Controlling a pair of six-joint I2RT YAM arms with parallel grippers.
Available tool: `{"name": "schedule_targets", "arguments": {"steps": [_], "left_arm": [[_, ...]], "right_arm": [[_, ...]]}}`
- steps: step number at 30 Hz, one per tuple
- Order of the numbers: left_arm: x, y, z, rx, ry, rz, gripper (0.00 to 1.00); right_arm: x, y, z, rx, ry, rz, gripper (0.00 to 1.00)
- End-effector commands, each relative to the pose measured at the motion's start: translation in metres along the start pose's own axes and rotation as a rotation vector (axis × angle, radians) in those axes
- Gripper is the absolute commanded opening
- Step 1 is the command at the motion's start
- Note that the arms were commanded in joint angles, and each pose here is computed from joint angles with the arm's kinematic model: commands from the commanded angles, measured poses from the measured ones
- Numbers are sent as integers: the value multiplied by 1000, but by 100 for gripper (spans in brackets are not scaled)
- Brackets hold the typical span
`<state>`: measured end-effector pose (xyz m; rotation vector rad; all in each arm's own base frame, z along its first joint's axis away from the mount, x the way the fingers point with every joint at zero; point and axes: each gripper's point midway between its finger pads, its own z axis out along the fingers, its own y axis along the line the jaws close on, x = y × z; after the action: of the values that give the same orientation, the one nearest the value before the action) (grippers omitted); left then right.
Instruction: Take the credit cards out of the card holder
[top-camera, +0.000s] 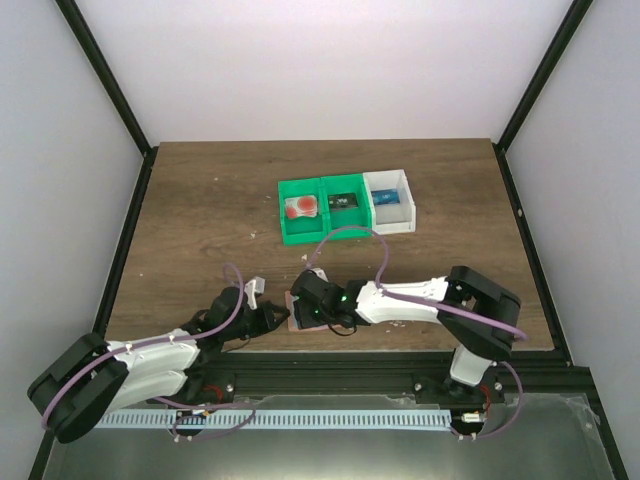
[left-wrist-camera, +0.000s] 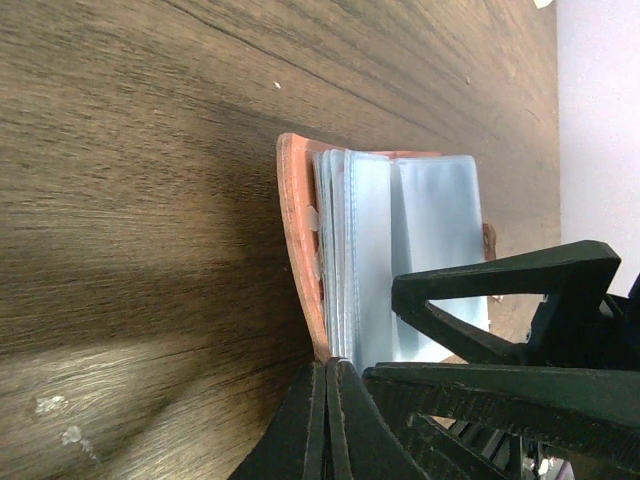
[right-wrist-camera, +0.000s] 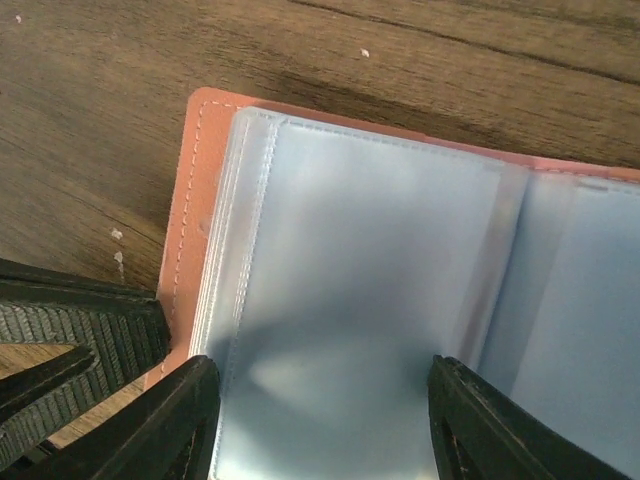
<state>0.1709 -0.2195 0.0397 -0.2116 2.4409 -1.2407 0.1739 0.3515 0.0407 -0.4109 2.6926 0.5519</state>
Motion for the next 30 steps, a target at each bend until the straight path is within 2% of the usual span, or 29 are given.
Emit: {"name": "schedule_targets", "arguments": {"steps": [1, 11, 30], "left_arm": [[2, -1, 0, 8, 8, 14, 0], [2, 0, -1, 6, 5, 17, 0], [3, 3, -2, 0, -1, 10, 0]], "right_arm": [[-7, 15, 3, -31, -12, -15, 59], [-3, -16, 3, 121, -18, -2, 57], [-8, -51, -32, 259, -93, 23, 53]]}}
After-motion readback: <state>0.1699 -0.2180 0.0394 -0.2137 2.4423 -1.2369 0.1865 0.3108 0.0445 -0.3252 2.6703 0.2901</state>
